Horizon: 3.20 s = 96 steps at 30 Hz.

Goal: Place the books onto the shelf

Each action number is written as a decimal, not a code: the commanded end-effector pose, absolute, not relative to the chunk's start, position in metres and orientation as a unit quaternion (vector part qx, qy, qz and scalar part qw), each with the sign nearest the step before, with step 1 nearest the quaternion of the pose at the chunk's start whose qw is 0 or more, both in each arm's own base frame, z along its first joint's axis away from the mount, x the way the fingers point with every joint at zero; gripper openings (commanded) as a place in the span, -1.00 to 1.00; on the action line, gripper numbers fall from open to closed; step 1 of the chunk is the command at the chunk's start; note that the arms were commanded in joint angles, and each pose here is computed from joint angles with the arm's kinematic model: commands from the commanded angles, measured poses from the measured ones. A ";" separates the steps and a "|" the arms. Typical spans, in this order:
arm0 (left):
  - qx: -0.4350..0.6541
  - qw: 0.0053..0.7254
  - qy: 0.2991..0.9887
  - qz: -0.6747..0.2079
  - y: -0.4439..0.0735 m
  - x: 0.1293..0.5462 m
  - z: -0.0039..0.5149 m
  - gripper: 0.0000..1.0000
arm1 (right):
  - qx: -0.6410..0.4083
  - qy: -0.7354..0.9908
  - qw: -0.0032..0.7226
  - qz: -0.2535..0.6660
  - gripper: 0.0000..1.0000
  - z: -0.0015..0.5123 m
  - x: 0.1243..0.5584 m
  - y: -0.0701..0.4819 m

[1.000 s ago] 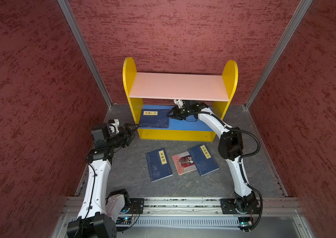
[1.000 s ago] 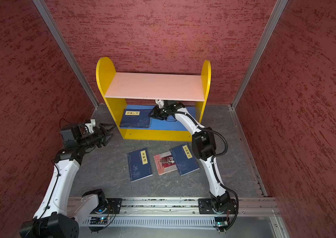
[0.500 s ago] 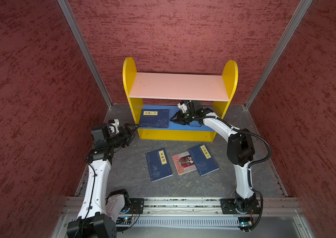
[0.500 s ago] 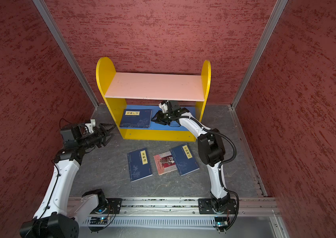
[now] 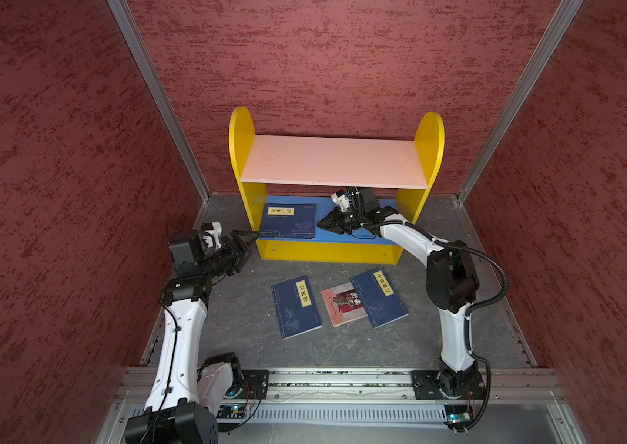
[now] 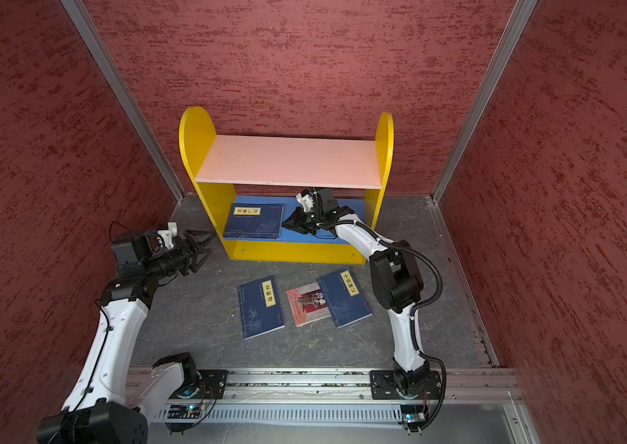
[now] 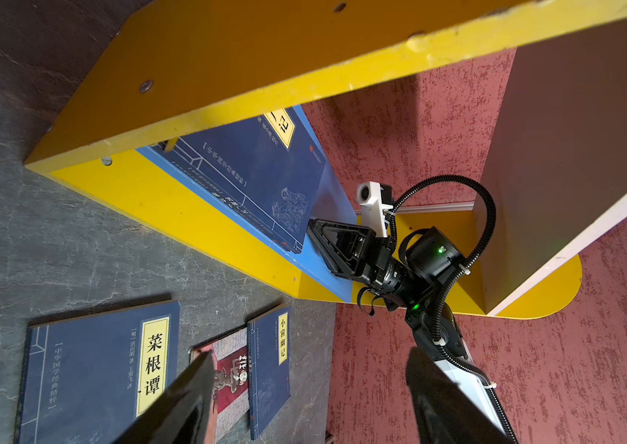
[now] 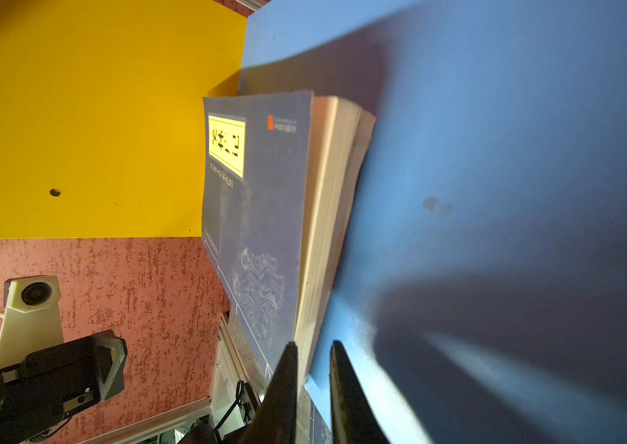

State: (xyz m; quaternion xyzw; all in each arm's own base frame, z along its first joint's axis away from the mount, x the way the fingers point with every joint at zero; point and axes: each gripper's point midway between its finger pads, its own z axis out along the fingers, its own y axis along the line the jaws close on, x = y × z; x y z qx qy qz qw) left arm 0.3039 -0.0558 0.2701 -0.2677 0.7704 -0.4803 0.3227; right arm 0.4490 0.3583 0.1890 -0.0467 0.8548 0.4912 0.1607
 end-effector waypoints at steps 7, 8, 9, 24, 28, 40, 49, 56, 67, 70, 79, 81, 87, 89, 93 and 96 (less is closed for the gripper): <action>-0.266 0.320 0.769 -0.485 -0.056 0.300 0.270 0.58 | -0.072 0.836 0.167 0.518 -0.82 0.209 0.443 0.373; -0.265 0.321 0.769 -0.485 -0.057 0.300 0.270 0.58 | -0.071 0.837 0.166 0.517 -0.82 0.208 0.443 0.373; -0.266 0.320 0.769 -0.485 -0.056 0.301 0.269 0.58 | -0.072 0.837 0.165 0.517 -0.83 0.208 0.443 0.373; -0.266 0.319 0.769 -0.486 -0.056 0.302 0.269 0.58 | -0.074 0.838 0.156 0.517 -0.84 0.203 0.444 0.379; -0.266 0.319 0.769 -0.485 -0.056 0.302 0.269 0.58 | -0.074 0.840 0.168 0.510 -0.84 0.208 0.446 0.376; -0.267 0.320 0.769 -0.485 -0.056 0.302 0.268 0.58 | -0.067 0.846 0.215 0.483 -0.79 0.223 0.448 0.362; -0.267 0.320 0.769 -0.485 -0.056 0.302 0.268 0.58 | -0.063 0.847 0.180 0.496 -0.87 0.199 0.442 0.368; -0.267 0.320 0.768 -0.486 -0.056 0.302 0.268 0.58 | -0.064 0.846 0.168 0.501 -0.87 0.193 0.441 0.372; -0.267 0.321 0.768 -0.486 -0.056 0.302 0.267 0.59 | -0.065 0.851 0.157 0.496 -0.87 0.184 0.442 0.375; -0.267 0.321 0.768 -0.486 -0.056 0.302 0.268 0.59 | -0.066 0.852 0.157 0.496 -0.87 0.183 0.443 0.377; -0.267 0.320 0.768 -0.486 -0.056 0.302 0.267 0.59 | -0.070 0.853 0.159 0.492 -0.86 0.185 0.444 0.378; -0.267 0.321 0.768 -0.486 -0.056 0.302 0.267 0.59 | -0.069 0.854 0.156 0.491 -0.86 0.183 0.445 0.378; -0.266 0.321 0.768 -0.486 -0.056 0.302 0.268 0.59 | -0.068 0.858 0.151 0.487 -0.85 0.178 0.444 0.378; -0.266 0.320 0.768 -0.486 -0.056 0.302 0.268 0.59 | -0.067 0.861 0.153 0.480 -0.84 0.175 0.446 0.377; -0.266 0.319 0.769 -0.486 -0.056 0.302 0.269 0.59 | -0.058 0.872 0.170 0.455 -0.78 0.175 0.451 0.369; -0.267 0.318 0.770 -0.485 -0.056 0.302 0.270 0.59 | -0.053 0.872 0.190 0.447 -0.69 0.184 0.453 0.362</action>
